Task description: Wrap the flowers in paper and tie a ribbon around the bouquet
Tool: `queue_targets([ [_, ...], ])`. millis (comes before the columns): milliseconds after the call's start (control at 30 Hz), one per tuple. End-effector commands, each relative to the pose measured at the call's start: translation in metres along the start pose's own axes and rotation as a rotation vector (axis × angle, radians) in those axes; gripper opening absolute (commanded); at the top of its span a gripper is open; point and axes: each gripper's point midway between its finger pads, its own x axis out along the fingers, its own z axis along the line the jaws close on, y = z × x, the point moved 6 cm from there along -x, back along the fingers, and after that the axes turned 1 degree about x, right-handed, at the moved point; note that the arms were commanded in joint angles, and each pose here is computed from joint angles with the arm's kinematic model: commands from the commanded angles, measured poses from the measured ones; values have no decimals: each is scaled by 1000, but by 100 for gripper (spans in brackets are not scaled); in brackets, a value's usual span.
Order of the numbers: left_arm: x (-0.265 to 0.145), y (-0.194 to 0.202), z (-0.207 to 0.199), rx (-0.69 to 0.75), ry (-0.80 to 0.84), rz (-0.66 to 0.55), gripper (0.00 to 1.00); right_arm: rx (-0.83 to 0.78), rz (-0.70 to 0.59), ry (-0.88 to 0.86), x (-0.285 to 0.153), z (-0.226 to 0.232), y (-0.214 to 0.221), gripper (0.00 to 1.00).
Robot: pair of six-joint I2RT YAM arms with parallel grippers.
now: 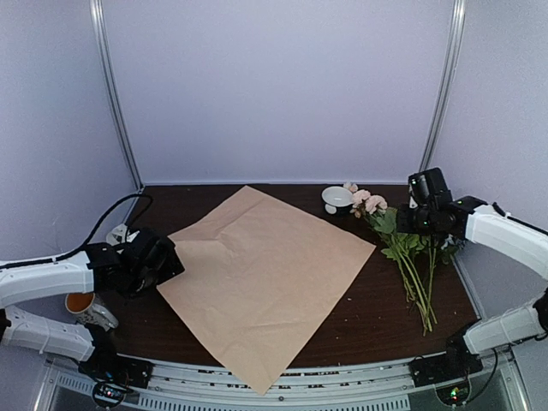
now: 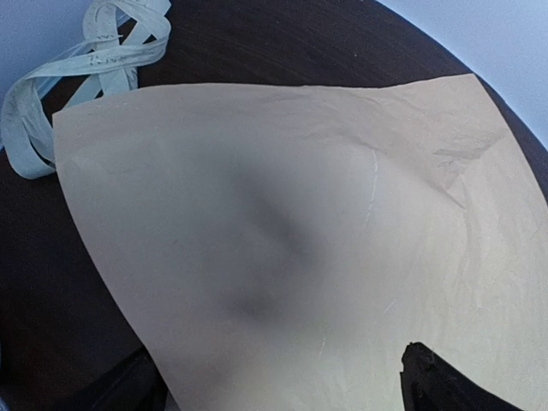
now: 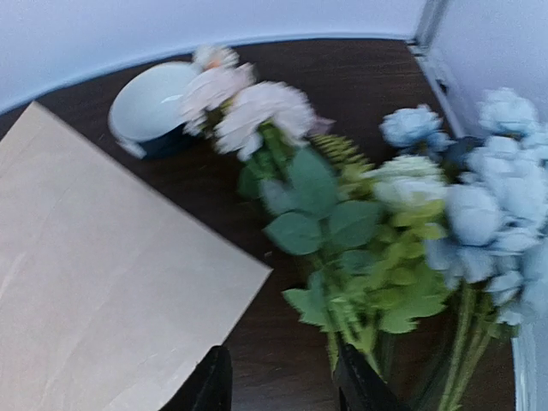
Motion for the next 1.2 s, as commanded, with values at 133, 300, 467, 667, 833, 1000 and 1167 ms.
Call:
queue_targets([
  [133,-5,-4,17,197,-180,0,98,298,8,277,1,-114,33,60],
  [300,-7,-6,11,219,-121,-12,98,362,43,294,15,-126,51,70],
  [467,0,4,13,240,-91,14,98,381,149,323,39,-138,71,63],
  [667,13,11,-9,347,26,16,98,380,169,301,47,-142,81,46],
  [833,33,23,-31,503,38,71,94,333,238,317,59,-144,83,29],
  [1000,60,51,-47,608,69,202,90,307,201,344,48,-147,71,0],
  [1167,71,65,-46,596,74,252,89,270,55,415,0,-155,34,0],
])
